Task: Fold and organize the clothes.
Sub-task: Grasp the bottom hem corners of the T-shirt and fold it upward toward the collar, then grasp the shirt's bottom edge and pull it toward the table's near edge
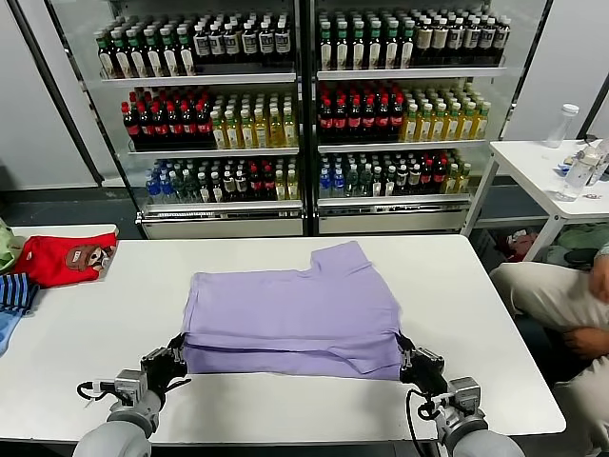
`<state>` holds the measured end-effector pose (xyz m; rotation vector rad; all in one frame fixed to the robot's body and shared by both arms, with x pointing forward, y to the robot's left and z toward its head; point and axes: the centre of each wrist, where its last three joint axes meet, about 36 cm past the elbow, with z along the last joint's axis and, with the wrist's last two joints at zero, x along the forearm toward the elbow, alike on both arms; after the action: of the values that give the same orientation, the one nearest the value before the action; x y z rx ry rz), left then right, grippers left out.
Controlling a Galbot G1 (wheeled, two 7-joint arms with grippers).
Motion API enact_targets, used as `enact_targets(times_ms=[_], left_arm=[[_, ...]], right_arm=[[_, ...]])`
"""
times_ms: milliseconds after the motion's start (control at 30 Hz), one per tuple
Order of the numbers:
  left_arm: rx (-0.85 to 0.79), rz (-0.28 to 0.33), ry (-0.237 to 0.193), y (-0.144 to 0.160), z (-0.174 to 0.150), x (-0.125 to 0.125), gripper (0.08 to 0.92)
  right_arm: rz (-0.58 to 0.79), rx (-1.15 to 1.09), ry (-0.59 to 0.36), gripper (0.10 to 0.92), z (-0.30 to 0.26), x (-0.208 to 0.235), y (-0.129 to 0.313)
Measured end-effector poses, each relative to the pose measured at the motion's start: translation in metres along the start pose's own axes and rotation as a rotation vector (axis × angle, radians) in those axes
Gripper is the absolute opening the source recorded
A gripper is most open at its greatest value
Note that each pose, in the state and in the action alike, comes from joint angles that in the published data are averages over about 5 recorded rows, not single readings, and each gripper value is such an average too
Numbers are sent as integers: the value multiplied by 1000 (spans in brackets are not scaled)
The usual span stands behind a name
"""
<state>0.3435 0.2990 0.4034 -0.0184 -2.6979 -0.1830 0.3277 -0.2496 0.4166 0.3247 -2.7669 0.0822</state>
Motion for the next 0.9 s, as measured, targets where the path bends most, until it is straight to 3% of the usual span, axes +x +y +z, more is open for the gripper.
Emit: enact_targets(times_ms=[267,767,900], left_arm=[[-28,-29,37,3,7,-4,302],[-11,-111,-18,34,-1,22,734],[24,-99,-8,33,-1,32,811]], right_arm=[[4,-6,21,404,-2,0,-3],[25,-9,60,801,-5,35,-5],[30,-26,82,821,-1,37,-2]])
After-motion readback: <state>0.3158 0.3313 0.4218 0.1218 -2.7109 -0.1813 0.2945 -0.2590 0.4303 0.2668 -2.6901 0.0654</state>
